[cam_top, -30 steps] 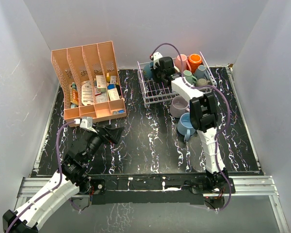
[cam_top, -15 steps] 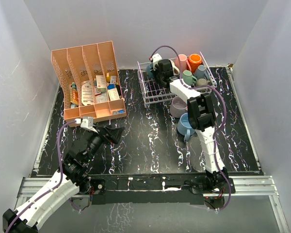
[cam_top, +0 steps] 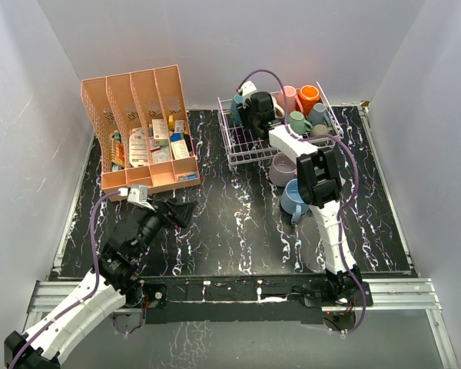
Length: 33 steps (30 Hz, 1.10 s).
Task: Load the cups into the dish rack
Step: Turn the cup upside down in the dish rack.
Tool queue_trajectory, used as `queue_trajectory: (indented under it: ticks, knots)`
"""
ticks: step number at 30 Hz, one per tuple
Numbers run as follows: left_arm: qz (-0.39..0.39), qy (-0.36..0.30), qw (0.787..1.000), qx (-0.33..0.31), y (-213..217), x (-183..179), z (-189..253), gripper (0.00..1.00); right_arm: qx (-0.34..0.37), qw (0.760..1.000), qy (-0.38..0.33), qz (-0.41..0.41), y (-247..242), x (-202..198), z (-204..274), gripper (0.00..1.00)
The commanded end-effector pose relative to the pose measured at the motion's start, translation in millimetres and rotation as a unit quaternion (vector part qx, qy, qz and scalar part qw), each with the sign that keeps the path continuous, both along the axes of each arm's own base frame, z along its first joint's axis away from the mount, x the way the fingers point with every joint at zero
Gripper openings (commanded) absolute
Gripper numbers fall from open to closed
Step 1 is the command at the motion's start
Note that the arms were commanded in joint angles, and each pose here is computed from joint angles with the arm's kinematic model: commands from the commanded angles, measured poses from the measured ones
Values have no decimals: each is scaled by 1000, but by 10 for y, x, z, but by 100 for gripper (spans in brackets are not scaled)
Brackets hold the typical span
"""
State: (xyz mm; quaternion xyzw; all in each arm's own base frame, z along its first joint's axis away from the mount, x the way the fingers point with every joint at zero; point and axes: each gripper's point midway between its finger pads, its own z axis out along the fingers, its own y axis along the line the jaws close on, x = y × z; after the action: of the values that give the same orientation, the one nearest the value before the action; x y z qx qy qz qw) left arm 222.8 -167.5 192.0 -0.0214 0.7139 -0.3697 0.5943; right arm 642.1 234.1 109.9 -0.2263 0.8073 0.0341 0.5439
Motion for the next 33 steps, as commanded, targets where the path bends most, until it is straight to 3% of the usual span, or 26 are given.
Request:
queue_trajectory:
  ticks: [1, 9, 16, 28, 33]
  knots:
    - [5, -22, 1000, -17, 26, 2, 224, 97, 30, 997, -72, -1, 42, 115, 670, 40]
    - [6, -24, 1000, -19, 45, -19, 228, 97, 45, 996, -74, 12, 81, 41, 851, 23]
    - [4, -26, 999, -22, 45, -29, 247, 97, 54, 996, -67, 23, 103, -56, 937, 17]
    - [1, -29, 999, -24, 36, -37, 268, 97, 36, 997, -68, 2, -15, -103, 944, 15]
    - [-1, -29, 999, -24, 25, -32, 265, 97, 25, 997, -75, -11, -67, -63, 927, 20]
